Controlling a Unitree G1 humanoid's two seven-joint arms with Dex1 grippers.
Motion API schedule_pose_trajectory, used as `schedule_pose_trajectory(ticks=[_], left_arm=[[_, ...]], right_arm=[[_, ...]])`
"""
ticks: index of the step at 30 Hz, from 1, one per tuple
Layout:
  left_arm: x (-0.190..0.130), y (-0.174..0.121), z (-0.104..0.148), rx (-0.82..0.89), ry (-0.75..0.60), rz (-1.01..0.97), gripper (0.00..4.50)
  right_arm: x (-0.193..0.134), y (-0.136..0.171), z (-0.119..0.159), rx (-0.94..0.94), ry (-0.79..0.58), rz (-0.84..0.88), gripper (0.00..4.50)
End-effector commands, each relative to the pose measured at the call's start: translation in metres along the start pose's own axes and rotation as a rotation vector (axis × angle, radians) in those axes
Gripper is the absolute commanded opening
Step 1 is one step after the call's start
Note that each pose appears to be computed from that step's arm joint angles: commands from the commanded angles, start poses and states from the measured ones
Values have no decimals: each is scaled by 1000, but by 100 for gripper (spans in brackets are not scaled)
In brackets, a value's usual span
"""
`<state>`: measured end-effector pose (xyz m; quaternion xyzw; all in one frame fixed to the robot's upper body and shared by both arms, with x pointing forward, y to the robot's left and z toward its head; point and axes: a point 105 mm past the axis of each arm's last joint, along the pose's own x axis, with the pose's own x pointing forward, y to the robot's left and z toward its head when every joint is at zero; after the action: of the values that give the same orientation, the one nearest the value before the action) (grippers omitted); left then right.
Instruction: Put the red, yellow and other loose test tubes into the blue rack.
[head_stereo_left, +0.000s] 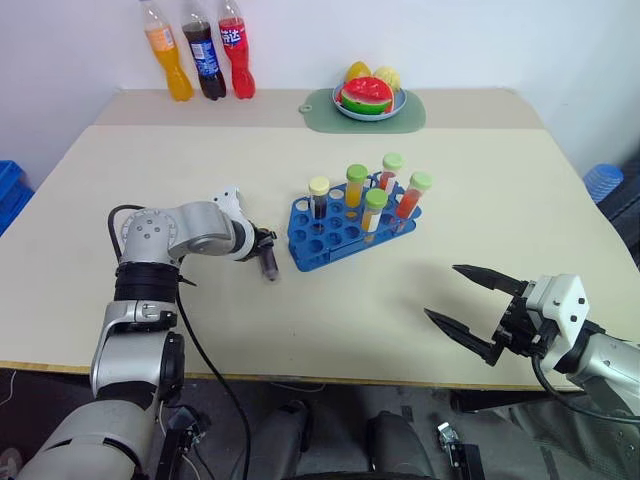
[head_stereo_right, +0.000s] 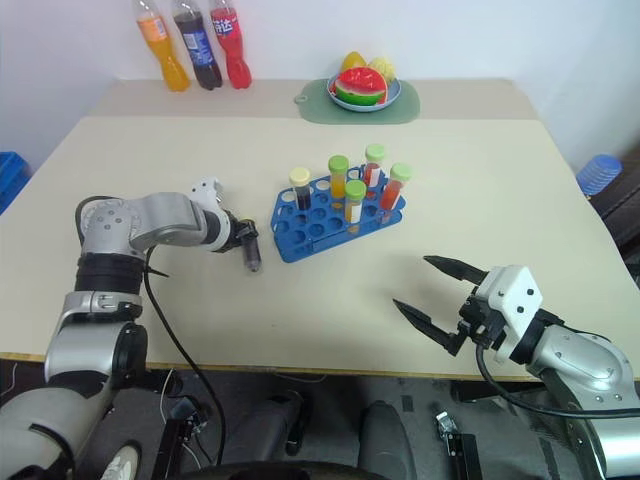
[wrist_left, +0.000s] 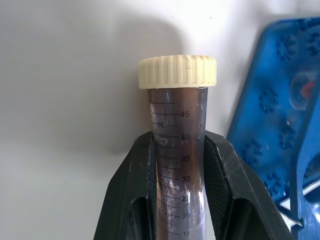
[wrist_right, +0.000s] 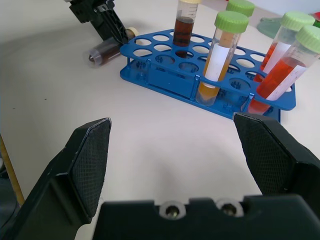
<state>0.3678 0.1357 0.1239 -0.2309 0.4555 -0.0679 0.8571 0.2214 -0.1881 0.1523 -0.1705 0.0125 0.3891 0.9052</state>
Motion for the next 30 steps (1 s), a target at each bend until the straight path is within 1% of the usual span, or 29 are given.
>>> schedule_pose_trajectory(ticks=[1, 3, 5, 7, 9, 11, 12, 13, 14, 16, 18, 21, 23, 27, 30], left_arm=[[-20, -3, -4, 85, -7, -105, 70], [-32, -2, -8, 134, -17, -155, 70], [-49, 0, -13, 219, -36, -210, 70], [-68, -6, -17, 320, -83, -287, 70], [-87, -20, -20, 458, -190, -372, 70], [-109, -47, -24, 581, -348, -582, 70], [-124, -59, -21, 667, -495, -682, 70], [-131, -66, -24, 745, -578, -743, 70], [-130, -68, -29, 802, -601, -777, 70], [-120, -73, -32, 897, -654, -801, 70], [-107, -80, -27, 987, -755, -796, 70], [-89, -94, -18, 1071, -898, -769, 70], [-78, -105, -17, 1066, -955, -788, 70], [-62, -117, -15, 1092, -1046, -757, 70], [-45, -120, -17, 1077, -1047, -739, 70]], right_arm=[[3, 6, 14, -30, -55, 35, 432], [5, 8, 16, -25, -68, 43, 432], [6, 10, 17, -15, -82, 51, 432], [6, 11, 17, -8, -85, 55, 432], [7, 12, 15, -9, -83, 53, 432], [8, 11, 14, -7, -83, 48, 432], [8, 11, 14, -6, -83, 42, 432], [8, 10, 13, -6, -83, 35, 432], [8, 9, 13, -7, -84, 28, 432], [8, 6, 14, -5, -89, 5, 432], [8, 4, 13, -7, -88, -18, 432], [5, 2, 13, -10, -83, -51, 432], [2, 2, 12, -18, -75, -66, 432], [-1, 2, 14, -16, -74, -95, 432], [-4, 1, 14, -19, -65, -110, 432]])
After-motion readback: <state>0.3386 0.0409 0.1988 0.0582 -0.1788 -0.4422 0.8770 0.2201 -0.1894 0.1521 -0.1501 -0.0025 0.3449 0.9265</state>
